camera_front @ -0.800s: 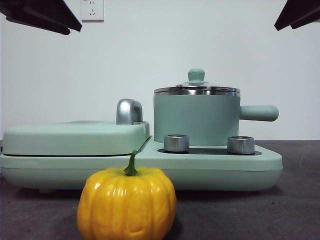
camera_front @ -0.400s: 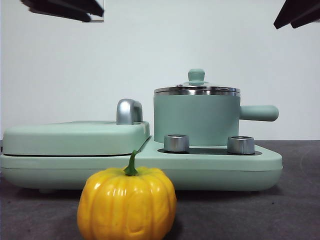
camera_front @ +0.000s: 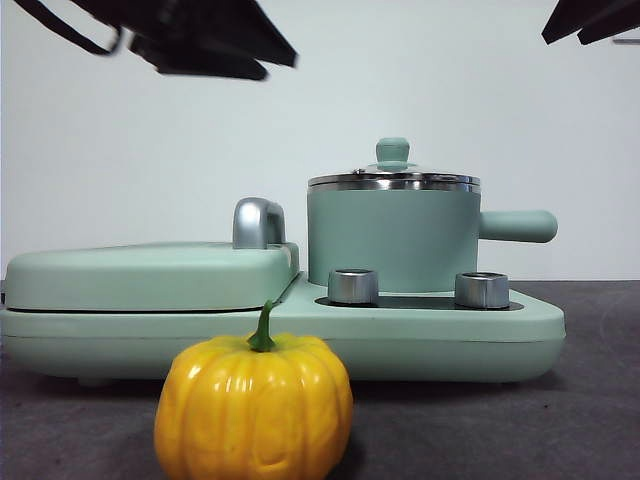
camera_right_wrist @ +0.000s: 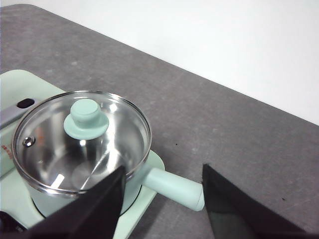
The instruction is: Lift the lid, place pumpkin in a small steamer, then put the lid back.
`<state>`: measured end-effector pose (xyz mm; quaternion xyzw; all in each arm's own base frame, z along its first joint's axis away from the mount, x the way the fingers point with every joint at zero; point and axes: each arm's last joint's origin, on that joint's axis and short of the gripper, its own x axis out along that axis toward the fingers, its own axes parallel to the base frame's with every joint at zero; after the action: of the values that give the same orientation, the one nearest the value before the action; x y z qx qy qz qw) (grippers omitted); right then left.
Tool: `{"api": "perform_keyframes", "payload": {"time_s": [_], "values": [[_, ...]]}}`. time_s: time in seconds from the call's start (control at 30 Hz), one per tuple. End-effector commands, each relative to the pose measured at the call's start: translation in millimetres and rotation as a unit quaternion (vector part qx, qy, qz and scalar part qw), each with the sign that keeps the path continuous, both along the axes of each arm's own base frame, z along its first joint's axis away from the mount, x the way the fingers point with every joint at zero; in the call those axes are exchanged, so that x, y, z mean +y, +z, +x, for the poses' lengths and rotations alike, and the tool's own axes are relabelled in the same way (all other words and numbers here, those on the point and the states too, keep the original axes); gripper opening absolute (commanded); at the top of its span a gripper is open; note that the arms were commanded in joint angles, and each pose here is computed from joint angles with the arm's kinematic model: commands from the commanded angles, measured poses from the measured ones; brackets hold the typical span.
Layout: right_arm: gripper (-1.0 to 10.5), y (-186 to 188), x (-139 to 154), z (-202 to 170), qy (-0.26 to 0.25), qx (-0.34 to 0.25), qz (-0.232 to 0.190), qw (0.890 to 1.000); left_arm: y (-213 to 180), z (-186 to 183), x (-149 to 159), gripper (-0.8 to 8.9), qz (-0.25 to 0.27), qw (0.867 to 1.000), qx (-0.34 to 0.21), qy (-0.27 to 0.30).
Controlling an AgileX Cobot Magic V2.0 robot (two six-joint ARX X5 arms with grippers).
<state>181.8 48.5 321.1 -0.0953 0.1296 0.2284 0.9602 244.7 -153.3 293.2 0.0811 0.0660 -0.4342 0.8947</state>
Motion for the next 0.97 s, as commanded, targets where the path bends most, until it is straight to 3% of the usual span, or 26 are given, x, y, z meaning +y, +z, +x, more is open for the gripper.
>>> {"api": "perform_keyframes", "payload": {"time_s": [0.03, 0.7, 0.97], "values": [[2.5, 6, 1, 1, -0.002, -0.005, 0.018, 1.000, 0, 9, -13, 2.64, -0.013, 1.000, 0.002, -0.007], [2.5, 6, 1, 1, -0.002, -0.005, 0.018, 1.000, -15, 66, -95, 2.63, -0.003, 0.998, 0.016, -0.057], [2.4, 6, 1, 1, -0.002, -0.005, 0.018, 1.000, -33, 75, -108, 2.63, 0.012, 0.998, 0.033, -0.053]]}}
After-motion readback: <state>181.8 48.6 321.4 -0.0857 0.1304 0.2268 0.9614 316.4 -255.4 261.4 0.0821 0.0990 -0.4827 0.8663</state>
